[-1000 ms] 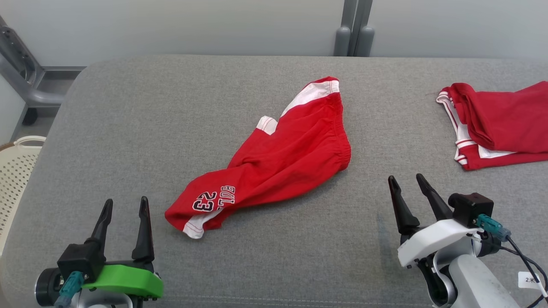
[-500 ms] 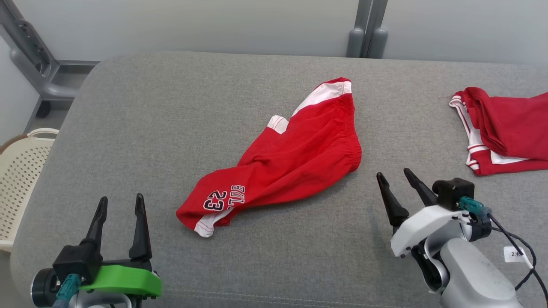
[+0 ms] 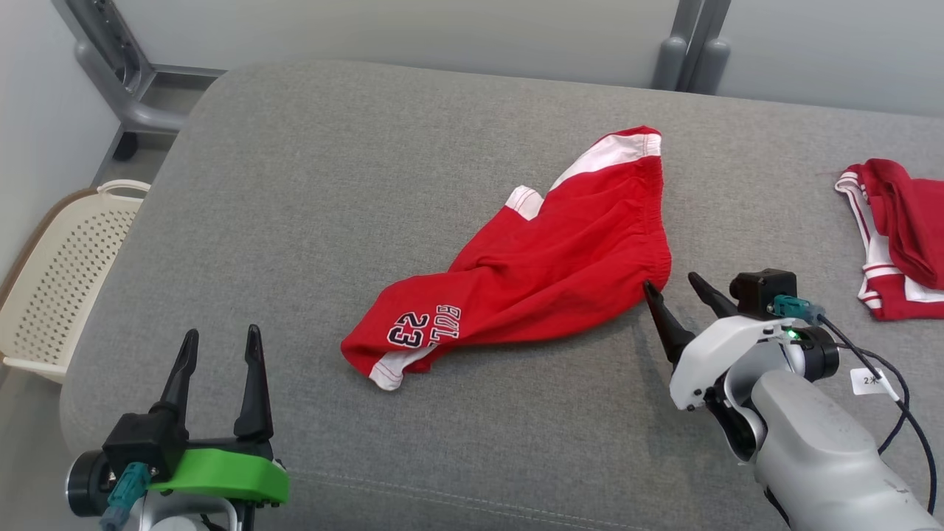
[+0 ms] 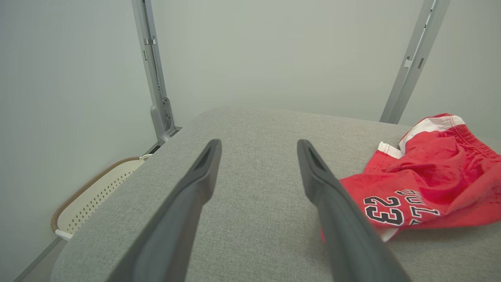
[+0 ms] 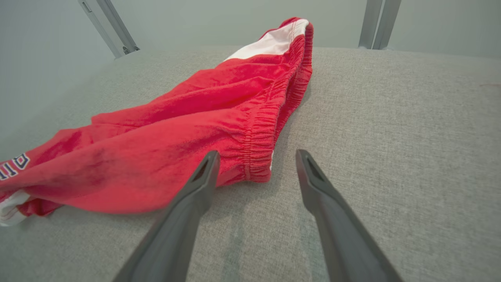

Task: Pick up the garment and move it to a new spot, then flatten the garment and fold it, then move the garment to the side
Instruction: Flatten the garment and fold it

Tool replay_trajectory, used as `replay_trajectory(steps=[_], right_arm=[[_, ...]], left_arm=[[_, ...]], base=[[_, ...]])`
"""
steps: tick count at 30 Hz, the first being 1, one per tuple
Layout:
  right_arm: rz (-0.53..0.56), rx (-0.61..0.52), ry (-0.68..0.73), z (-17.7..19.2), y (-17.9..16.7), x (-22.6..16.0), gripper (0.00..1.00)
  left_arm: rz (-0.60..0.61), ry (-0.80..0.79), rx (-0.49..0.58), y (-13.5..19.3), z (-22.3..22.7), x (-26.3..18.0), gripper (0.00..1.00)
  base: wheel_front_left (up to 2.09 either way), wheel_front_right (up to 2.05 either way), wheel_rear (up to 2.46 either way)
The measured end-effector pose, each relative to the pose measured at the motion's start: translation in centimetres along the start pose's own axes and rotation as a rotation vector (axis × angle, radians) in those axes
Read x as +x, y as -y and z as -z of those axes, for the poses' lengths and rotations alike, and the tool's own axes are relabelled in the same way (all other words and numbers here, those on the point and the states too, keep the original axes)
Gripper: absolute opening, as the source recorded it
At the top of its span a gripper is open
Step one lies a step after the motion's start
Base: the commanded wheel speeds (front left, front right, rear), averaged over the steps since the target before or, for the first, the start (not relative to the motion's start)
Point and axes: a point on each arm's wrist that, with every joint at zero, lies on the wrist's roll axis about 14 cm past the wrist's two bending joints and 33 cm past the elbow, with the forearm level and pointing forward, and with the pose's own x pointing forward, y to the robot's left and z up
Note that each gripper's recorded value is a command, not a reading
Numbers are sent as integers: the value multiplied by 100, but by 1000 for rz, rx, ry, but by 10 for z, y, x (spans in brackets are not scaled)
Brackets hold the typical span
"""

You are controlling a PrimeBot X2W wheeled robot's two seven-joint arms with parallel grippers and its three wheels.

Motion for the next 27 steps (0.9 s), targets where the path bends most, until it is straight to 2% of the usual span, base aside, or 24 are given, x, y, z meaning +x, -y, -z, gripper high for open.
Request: replay_trajectory(steps=[8, 9, 10, 11, 19, 27], right_arm=[[-18, -9, -80, 13, 0, 22, 100], [-27, -7, -89, 15, -2, 25, 86], [-27, -7, -89, 15, -2, 25, 31], [-37, -7, -96, 16, -5, 28, 0], [-88, 27, -97, 19, -22, 33, 0], [-120, 80, -43, 9, -27, 2, 0]], left_arm=[[-25, -13, -15, -6, 3, -4, 100], [-29, -18, -15, -7, 4, -5, 100], [-29, -18, -15, -7, 4, -5, 100], [-35, -22, -15, -8, 5, -6, 100], [-61, -43, -13, -14, 11, -10, 100], [-12, -37, -29, 1, 11, -7, 100]], base=[[0, 0, 0], [0, 0, 0], [0, 0, 0], [0, 0, 0], [0, 0, 0], [0, 0, 0]])
